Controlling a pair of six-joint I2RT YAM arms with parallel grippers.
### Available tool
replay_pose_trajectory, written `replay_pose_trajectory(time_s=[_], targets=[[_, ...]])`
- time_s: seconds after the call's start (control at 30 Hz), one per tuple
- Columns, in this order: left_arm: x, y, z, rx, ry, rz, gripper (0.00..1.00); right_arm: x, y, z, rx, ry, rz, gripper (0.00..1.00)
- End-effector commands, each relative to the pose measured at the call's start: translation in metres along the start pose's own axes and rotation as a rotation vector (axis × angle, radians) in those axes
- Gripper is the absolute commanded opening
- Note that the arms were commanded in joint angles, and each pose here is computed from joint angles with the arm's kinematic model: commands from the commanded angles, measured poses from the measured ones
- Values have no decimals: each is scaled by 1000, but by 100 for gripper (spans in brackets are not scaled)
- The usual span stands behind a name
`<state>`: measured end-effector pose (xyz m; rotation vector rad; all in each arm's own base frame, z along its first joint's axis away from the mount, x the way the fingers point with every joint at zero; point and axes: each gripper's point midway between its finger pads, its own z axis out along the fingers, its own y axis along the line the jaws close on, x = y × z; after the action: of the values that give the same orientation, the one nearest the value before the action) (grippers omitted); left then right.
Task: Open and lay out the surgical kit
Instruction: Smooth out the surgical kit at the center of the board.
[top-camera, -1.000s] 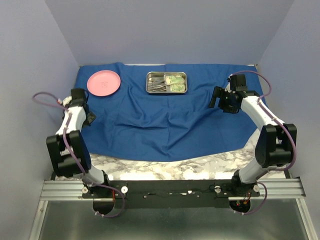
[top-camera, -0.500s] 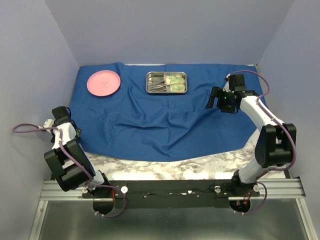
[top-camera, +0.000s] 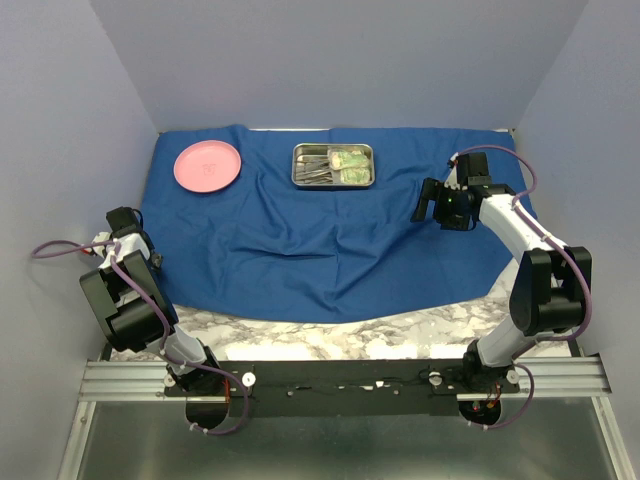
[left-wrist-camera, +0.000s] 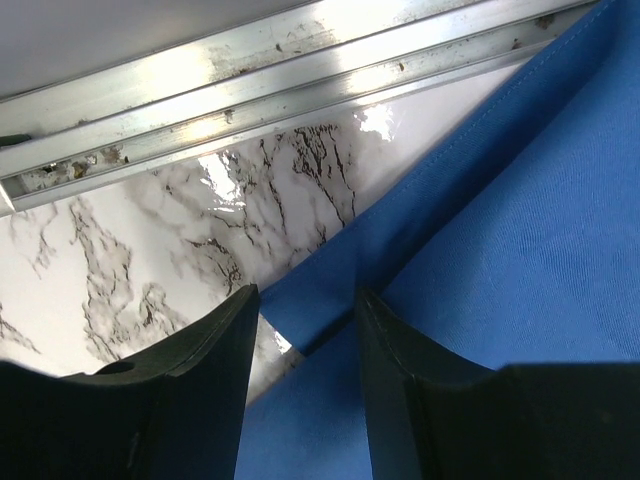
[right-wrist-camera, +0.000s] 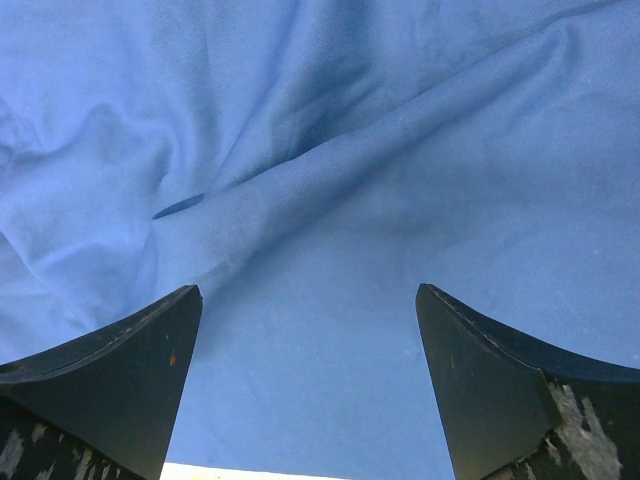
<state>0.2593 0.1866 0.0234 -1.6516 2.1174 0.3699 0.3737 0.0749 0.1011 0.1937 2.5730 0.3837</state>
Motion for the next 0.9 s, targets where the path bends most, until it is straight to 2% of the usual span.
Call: replay_pose_trajectory(time_s=[0.0, 0.13, 0.33, 0.37, 0.43, 0.53, 0.7, 0.87], targets=[[6, 7, 4, -23, 22, 12, 51, 5, 4, 0, -19, 10, -17, 96], [20, 13, 6, -38, 66, 16, 48, 4, 4, 0, -19, 9, -17, 96], [16, 23, 1, -81, 55, 39, 19, 6, 3, 0, -15, 3, -18, 96], [12, 24, -1, -89, 44, 43, 10, 6, 3, 0, -16, 3, -15, 96], [5, 27, -8, -104, 27, 65, 0, 6, 3, 0, -18, 1, -16, 96], [-7, 33, -25, -131, 7, 85, 0, 1, 7, -3, -30, -10, -18, 96], [-44, 62, -66, -252, -141, 98, 0, -6, 13, -8, -54, -23, -18, 96], [-62, 97, -101, -367, -269, 77, 0, -7, 13, -6, -50, -23, 0, 96]])
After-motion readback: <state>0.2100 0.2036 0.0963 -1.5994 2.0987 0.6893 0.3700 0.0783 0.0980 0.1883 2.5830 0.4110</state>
